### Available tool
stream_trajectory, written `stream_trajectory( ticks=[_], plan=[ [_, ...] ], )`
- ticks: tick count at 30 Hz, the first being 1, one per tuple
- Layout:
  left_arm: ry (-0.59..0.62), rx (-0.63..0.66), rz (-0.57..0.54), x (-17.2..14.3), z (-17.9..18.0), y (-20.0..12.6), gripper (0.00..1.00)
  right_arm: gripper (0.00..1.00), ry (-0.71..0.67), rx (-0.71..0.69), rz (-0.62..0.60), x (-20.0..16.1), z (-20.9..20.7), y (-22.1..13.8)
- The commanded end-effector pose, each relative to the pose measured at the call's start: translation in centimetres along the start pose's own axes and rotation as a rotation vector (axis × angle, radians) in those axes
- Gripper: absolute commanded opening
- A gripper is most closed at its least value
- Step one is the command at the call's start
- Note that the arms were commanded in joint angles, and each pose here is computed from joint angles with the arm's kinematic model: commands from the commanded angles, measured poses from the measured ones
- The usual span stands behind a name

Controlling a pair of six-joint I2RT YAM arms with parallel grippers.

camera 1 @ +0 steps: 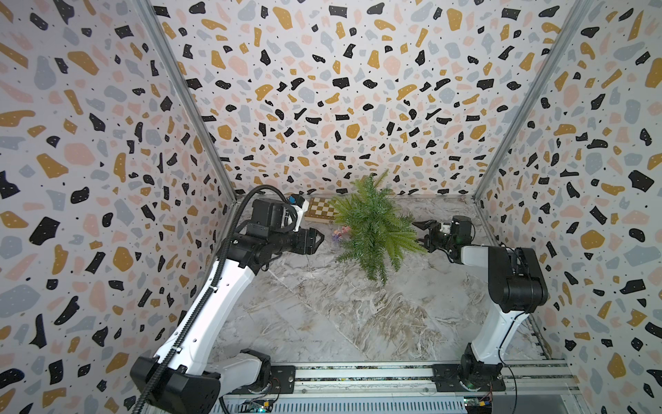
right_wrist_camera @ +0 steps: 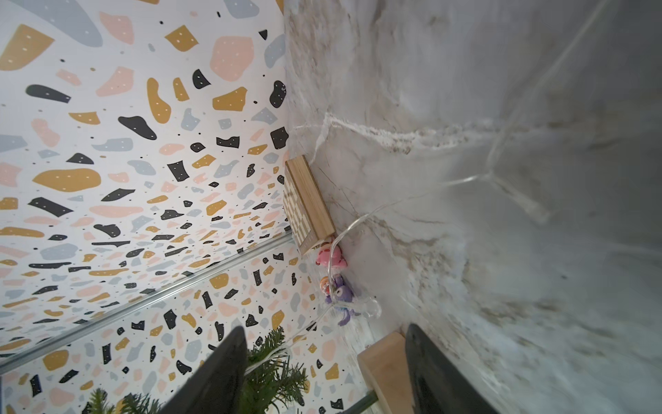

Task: Remove string lights from the small christmas tree
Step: Remove the light string from the Christmas tree.

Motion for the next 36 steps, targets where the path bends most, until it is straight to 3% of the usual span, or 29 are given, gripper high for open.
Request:
stream_trajectory(
  ticks=[1,10,18,32,36],
  plan=[
    [0.009,0.001,-0.042,0.6,-0.1,-0.4,0.75,0.71,0.064,0.04,-0.001,0.1,1.6,1.2],
    [0.014,0.012,-0.048,0.6,0.1,-0.5,0.75,0.71,0.127,0.027,-0.002,-0.3,1.3,4.6],
    [0.02,0.024,-0.053,0.7,0.2,-0.7,0.75,0.59,0.126,0.009,-0.009,0.9,1.3,7.2],
    [0.024,0.029,-0.067,1.1,0.1,-0.9,0.75,0.07,0.079,0.024,-0.01,1.0,1.6,8.8],
    [0.026,0.027,-0.072,1.2,0.0,-1.1,0.75,0.0,0.029,0.076,-0.032,1.9,3.9,8.4]
  ],
)
Point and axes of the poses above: each gripper's point midway between its finger pads, its own y axis out along the fingers, its own z axis along the line the jaws close on, x = y × z, the point moved 3 cm from there along -y, back along the fingers, and after that the axes turned 9 degrees about -y, right-handed, at the moved point
